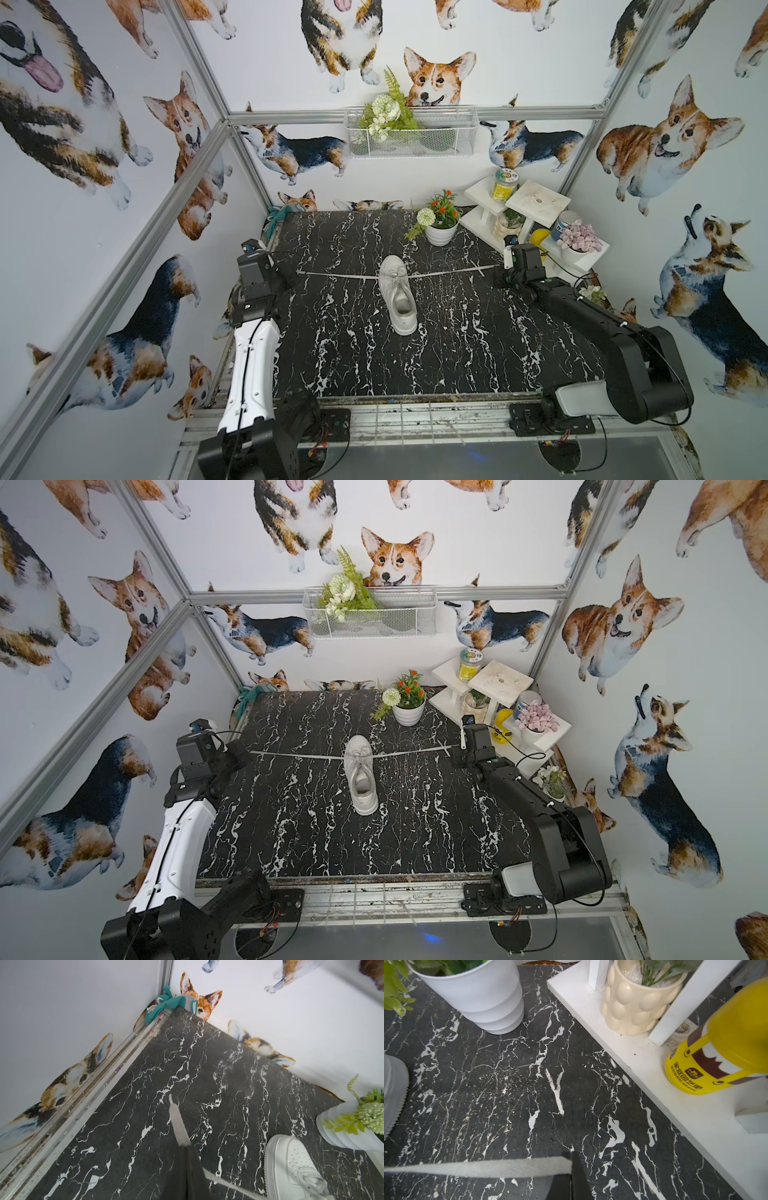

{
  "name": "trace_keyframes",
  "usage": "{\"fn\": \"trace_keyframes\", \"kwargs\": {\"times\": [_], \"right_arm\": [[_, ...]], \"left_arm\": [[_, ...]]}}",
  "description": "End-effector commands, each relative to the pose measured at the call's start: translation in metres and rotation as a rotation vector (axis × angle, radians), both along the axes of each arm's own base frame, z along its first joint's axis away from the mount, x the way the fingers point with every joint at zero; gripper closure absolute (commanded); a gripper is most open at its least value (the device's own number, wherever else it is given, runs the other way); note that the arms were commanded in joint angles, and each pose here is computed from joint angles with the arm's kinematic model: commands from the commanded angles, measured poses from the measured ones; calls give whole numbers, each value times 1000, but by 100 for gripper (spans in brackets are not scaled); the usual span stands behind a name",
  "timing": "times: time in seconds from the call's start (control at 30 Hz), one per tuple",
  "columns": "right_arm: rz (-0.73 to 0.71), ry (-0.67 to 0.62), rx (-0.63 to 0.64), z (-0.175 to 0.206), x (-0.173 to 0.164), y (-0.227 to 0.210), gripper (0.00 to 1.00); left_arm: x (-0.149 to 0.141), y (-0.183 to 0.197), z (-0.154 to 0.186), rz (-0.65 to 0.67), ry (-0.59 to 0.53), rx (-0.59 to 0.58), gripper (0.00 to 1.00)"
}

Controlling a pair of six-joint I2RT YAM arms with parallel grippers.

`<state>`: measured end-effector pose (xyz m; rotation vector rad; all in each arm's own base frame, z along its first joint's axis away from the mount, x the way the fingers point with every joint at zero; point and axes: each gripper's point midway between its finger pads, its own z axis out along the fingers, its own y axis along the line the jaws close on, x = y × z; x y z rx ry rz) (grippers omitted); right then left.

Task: Tie the shoes
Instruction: Tie the shoelace on the shoe.

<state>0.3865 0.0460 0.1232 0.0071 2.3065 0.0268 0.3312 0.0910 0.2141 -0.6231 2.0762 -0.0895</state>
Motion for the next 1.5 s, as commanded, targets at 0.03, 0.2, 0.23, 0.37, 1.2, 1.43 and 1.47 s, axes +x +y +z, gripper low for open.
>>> {"fn": "trace_keyframes", "kwargs": {"times": [0.03, 0.2, 0.23, 0.37, 1.2, 1.43, 1.47], "right_arm": [[-63, 36, -41, -11, -2, -23, 100], [-82, 70, -53, -26, -4, -34, 100], [-81, 83, -55, -31, -6, -34, 100], [-82, 110, -73, -41, -8, -37, 100], [293, -318, 240, 86, -16, 41, 32], [534, -457, 279, 149, -31, 92, 32], [582, -468, 263, 154, -33, 107, 32]], "left_arm": [[0, 7, -9, 30, -8, -20, 100], [-5, 21, -20, 86, 20, -1, 100], [-7, 25, -22, 101, 27, 6, 100], [-13, 41, -25, 150, 33, 11, 100], [13, -66, 81, -253, -244, -86, 100], [21, -94, 118, -326, -308, -95, 100], [23, -96, 125, -334, -321, -99, 100]]}}
